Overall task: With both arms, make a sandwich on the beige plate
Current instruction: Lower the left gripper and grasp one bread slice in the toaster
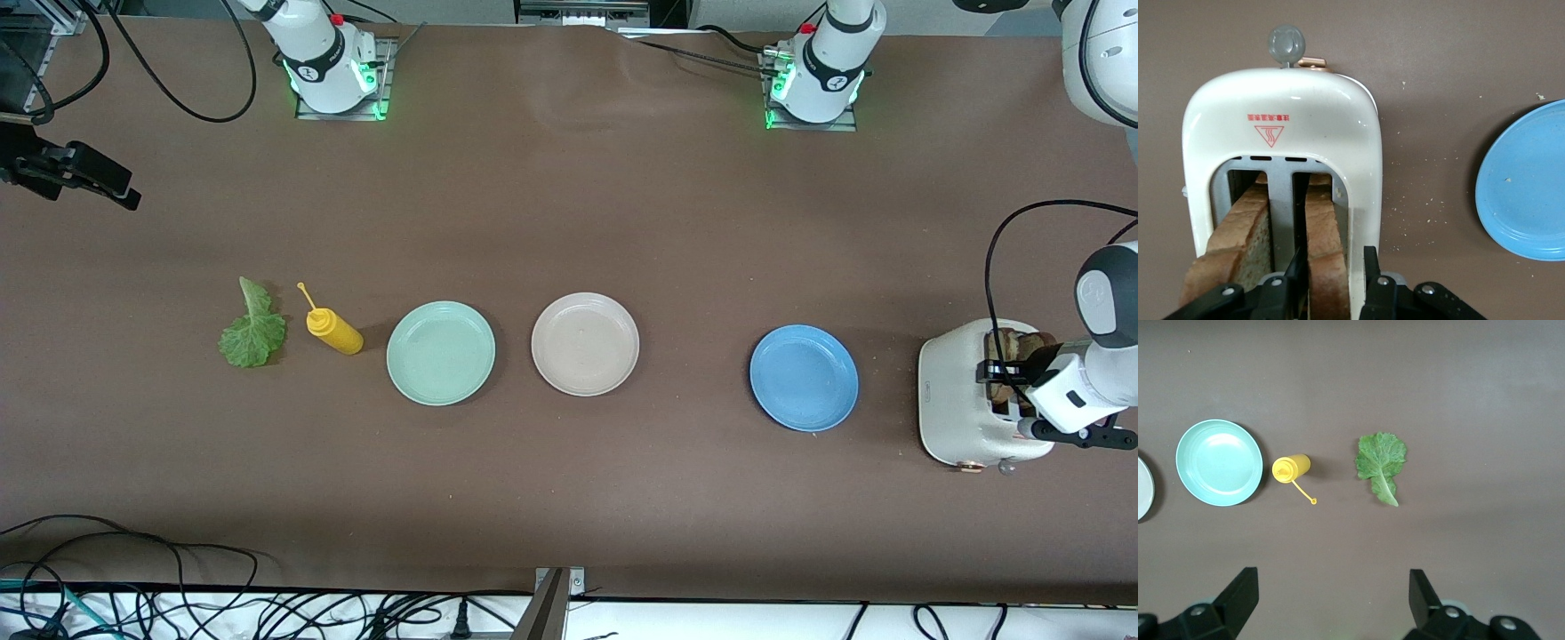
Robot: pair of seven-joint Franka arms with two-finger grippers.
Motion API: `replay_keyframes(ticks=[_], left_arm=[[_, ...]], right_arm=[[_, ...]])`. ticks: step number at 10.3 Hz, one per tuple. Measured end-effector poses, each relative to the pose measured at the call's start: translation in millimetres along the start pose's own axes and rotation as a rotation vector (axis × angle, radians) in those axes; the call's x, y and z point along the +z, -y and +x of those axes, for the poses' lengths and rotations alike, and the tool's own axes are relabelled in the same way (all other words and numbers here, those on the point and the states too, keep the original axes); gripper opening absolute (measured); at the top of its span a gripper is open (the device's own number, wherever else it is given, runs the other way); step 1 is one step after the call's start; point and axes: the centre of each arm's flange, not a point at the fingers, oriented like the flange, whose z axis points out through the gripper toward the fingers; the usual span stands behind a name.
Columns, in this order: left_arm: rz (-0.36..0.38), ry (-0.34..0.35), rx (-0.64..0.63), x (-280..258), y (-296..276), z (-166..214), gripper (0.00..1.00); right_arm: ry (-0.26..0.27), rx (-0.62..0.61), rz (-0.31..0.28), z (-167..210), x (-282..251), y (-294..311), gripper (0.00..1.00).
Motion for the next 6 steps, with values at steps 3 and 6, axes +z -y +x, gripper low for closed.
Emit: replay_keyframes(ticks=[3, 6], left_arm=[[0.054, 0.015, 0.042, -0.3, -0.1, 0.3, 0.15], [0.053, 0.020, 0.044, -0.2, -0.6, -0.1, 0.11]], right_arm=[[0.000, 0.000, 0.000, 0.0, 0.0, 0.0, 1.00], [0.000, 0.000, 0.000, 0.0, 0.0, 0.3, 1.00]])
